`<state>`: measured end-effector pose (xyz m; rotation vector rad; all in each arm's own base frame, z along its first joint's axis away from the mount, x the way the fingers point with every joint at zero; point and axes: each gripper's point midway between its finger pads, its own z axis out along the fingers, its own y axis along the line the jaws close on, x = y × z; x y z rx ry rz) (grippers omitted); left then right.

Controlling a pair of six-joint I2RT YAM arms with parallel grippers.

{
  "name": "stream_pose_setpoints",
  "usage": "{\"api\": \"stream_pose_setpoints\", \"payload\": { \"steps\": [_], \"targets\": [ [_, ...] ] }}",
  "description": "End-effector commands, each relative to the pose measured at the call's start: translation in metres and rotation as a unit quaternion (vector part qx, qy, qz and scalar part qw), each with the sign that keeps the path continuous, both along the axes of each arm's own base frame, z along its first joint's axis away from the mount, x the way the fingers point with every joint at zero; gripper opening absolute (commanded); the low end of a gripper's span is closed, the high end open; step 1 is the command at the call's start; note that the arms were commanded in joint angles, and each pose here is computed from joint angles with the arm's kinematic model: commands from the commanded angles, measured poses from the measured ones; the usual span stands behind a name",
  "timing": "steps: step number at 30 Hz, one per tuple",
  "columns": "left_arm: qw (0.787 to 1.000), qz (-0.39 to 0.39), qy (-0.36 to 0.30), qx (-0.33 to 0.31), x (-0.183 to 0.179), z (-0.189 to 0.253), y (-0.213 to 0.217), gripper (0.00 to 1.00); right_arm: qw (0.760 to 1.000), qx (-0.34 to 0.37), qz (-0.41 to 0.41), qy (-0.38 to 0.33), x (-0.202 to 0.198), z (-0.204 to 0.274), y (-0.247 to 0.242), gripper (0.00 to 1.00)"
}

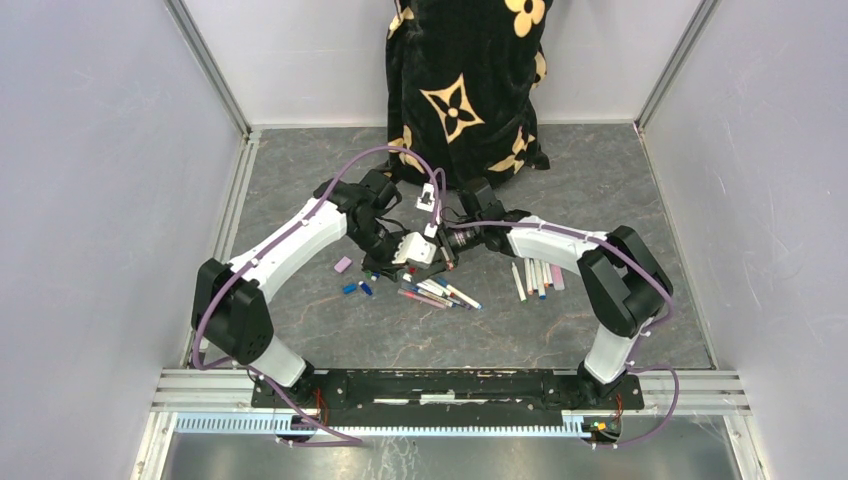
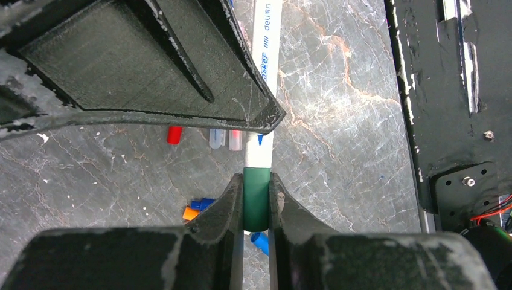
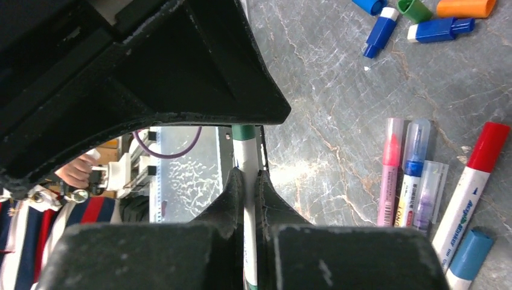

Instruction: Open the pen caps

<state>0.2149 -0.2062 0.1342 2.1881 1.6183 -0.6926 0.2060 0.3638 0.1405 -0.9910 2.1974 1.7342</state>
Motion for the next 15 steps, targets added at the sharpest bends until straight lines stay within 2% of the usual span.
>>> {"api": "stream_pose_setpoints", "payload": {
  "steps": [1, 9, 15],
  "targets": [
    [0.997, 0.013, -0.069, 0.025, 0.036, 0.007, 0.018, 0.02, 1.0, -0.012, 0.011, -0.01, -0.016, -0.002, -0.017, 0.0],
    [0.99, 0.074, -0.12, 0.007, 0.089, 0.032, 0.057, 0.02, 0.999, -0.034, 0.011, -0.016, -0.033, -0.015, -0.041, 0.0],
    [0.987, 0.084, -0.137, 0.01, 0.099, 0.032, 0.069, 0.02, 0.999, -0.049, -0.014, -0.019, -0.032, -0.021, -0.054, 0.0]
  ]
}}
